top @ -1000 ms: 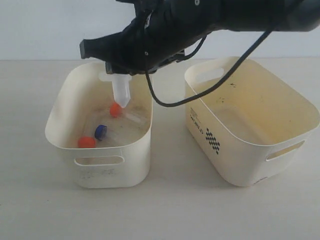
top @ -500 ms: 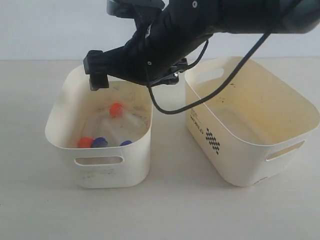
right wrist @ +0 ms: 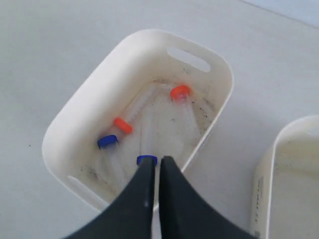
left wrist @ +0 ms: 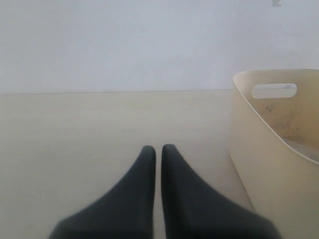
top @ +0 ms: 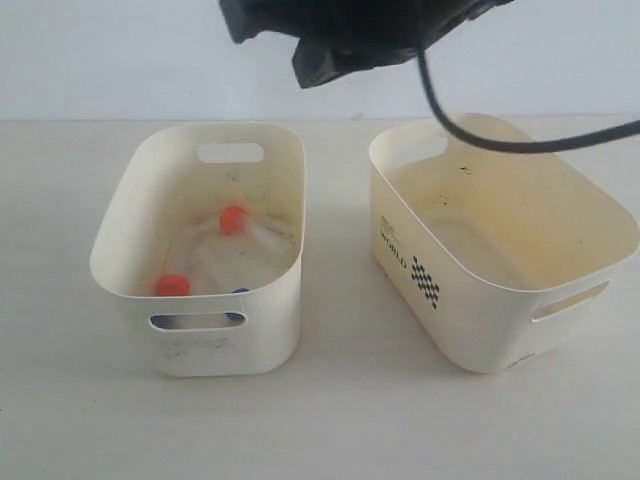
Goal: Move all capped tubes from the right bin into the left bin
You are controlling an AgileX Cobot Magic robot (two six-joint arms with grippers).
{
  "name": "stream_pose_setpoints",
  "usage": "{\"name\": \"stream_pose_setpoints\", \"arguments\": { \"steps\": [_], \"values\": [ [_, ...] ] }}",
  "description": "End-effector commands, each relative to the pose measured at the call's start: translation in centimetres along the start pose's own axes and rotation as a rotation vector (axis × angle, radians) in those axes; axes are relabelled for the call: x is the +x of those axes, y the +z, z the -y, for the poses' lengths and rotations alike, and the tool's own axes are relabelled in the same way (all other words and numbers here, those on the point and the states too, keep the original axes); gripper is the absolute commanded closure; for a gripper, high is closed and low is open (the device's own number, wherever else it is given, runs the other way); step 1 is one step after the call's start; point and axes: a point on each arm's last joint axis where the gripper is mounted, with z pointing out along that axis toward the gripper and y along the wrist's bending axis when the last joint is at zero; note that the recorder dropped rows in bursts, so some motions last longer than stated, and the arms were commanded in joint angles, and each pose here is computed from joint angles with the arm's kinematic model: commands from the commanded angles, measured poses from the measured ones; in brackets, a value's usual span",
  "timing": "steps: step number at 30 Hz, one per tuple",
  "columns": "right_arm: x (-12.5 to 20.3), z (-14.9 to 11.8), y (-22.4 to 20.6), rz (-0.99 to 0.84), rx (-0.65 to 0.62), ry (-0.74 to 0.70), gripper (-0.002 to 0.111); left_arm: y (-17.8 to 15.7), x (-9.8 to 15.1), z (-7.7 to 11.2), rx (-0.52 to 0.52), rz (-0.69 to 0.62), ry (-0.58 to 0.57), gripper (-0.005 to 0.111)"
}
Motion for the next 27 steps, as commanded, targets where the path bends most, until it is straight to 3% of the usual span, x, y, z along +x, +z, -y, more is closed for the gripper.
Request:
{"name": "stream_pose_setpoints", "arguments": {
  "steps": [1, 7, 12, 16, 23, 27],
  "values": [
    [1.1, 0.2, -2.8, -0.04, 0.02, -0.025, 0.106, 0.0, -0.2, 0.0, 0.001, 0.008, -0.016, 0.102],
    [6.5, 1.2, -1.6, -0.121, 0.019, 0.006, 0.106, 0.0, -0.2, 0.0, 0.001, 0.008, -0.016, 0.102],
    [12.8, 1.7, 1.1, -0.281, -0.014, 0.209, 0.106, 0.0, -0.2, 0.0, 0.001, 0.008, -0.016, 0.102],
    [16.0, 2.1, 2.1, -0.395, -0.004, 0.254, 0.106, 0.0, -0.2, 0.0, 0.001, 0.008, -0.016, 0.102],
    [17.3, 2.4, 2.4, -0.431, 0.011, 0.254, 0.106, 0.0, -0.2, 0.0, 0.001, 0.008, -0.016, 0.102],
    [16.9, 2.8, 2.5, -0.386, 0.037, 0.168, 0.106, 0.0, -0.2, 0.0, 0.001, 0.008, -0.016, 0.102]
  ]
}}
